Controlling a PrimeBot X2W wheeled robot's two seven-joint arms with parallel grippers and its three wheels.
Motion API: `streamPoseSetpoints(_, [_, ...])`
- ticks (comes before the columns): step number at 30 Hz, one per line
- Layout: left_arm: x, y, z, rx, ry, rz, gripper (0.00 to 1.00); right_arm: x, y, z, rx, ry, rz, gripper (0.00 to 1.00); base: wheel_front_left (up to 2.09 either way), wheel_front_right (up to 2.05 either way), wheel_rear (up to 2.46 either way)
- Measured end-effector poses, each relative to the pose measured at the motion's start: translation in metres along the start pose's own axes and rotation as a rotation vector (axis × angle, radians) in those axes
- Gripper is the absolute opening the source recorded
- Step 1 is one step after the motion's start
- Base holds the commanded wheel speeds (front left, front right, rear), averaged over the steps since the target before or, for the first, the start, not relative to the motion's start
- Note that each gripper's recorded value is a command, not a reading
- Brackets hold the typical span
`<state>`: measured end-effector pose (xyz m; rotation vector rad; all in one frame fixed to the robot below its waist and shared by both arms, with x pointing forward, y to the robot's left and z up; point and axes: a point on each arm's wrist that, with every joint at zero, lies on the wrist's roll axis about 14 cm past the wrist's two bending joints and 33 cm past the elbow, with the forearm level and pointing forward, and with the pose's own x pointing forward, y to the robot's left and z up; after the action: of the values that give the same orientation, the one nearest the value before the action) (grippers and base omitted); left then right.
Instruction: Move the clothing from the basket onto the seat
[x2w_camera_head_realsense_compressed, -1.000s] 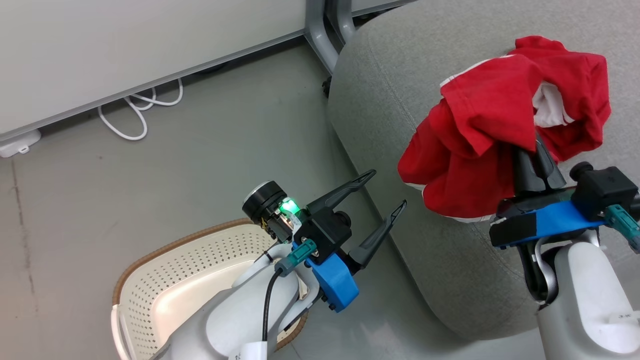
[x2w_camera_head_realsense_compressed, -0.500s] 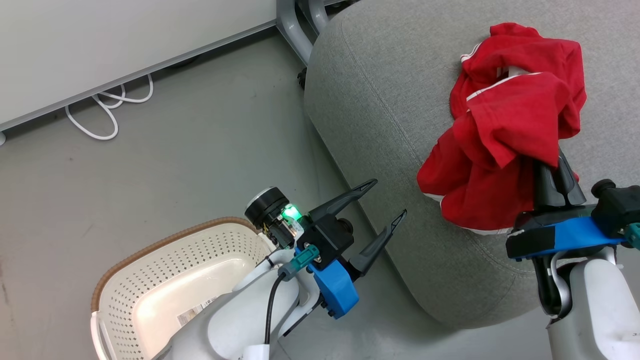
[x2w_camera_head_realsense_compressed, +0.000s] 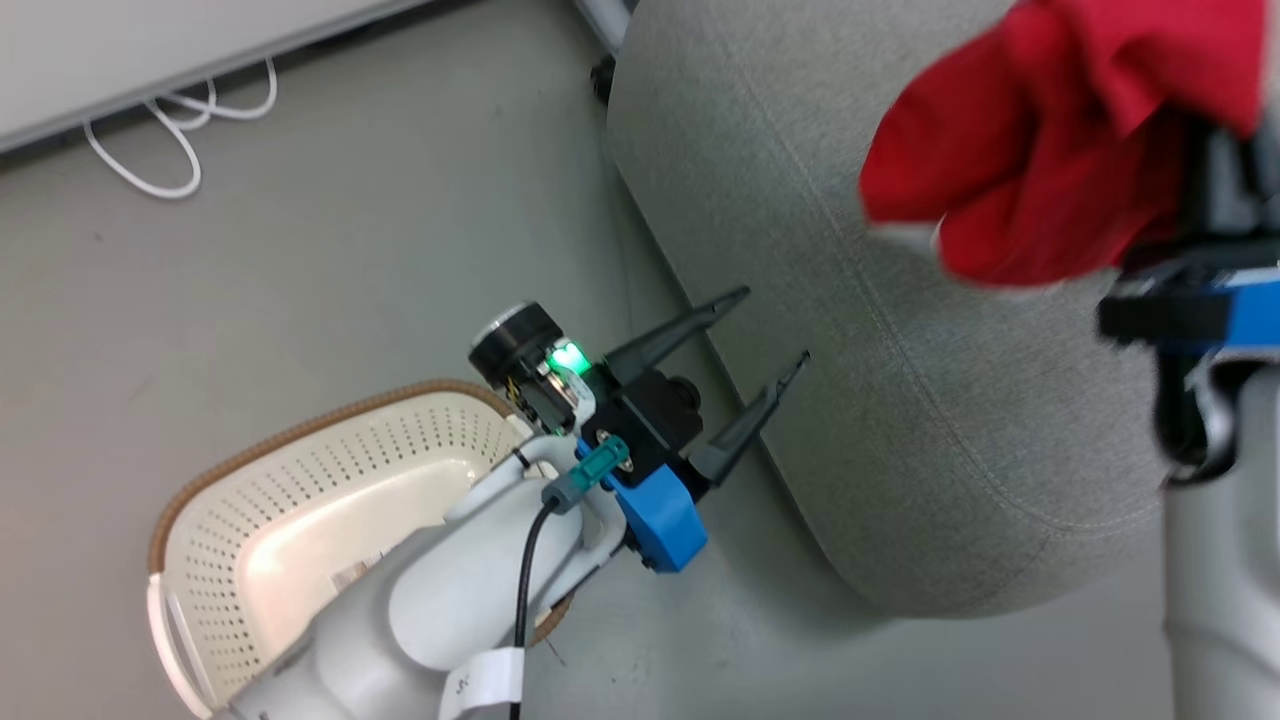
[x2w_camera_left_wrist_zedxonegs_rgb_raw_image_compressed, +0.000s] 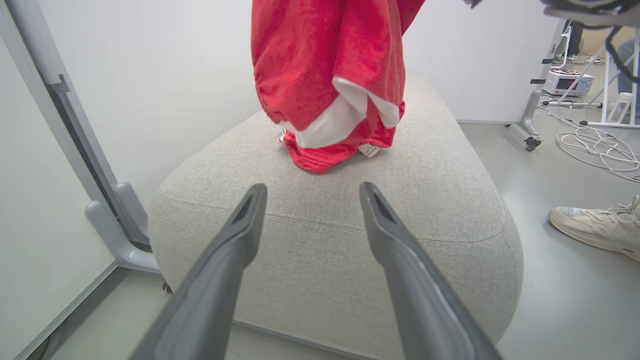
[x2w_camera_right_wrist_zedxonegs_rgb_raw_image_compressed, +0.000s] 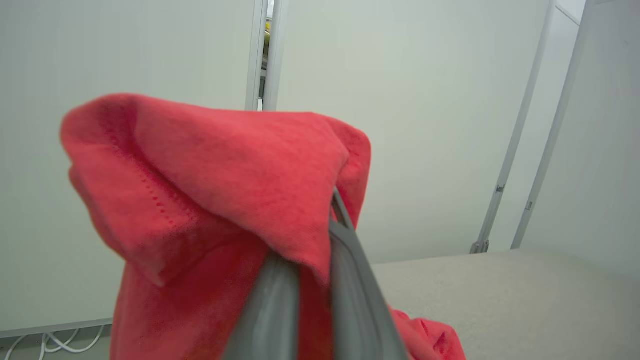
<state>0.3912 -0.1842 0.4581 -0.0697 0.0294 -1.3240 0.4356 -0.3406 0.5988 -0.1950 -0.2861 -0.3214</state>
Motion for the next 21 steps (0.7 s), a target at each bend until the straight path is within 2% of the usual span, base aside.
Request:
streamPoseSetpoints(5, [0.002, 0.025, -0.019, -0.001, 0.017, 0.013, 1.00, 0.051, -0.028, 0.040, -0.058, -0.159, -0.075, 0.00, 0.00, 0.00, 0.00])
streamPoseSetpoints(11, [0.004, 0.052, -0.049, -0.015, 0.031, 0.016, 1.00, 0.093, -0.069, 0.061, -0.165, -0.263, -0.174, 0.00, 0.00, 0.00, 0.00])
streamPoseSetpoints(16, [0.005, 0.067, -0.073, -0.047, 0.034, 0.024, 1.00, 0.109, -0.099, 0.032, -0.252, -0.204, -0.236, 0.00, 0.00, 0.00, 0.00])
streamPoseSetpoints(21, [-0.001, 0.079, -0.101, -0.084, 0.056, 0.046, 1.00, 0.105, -0.115, -0.034, -0.277, -0.040, -0.282, 0.00, 0.00, 0.00, 0.00])
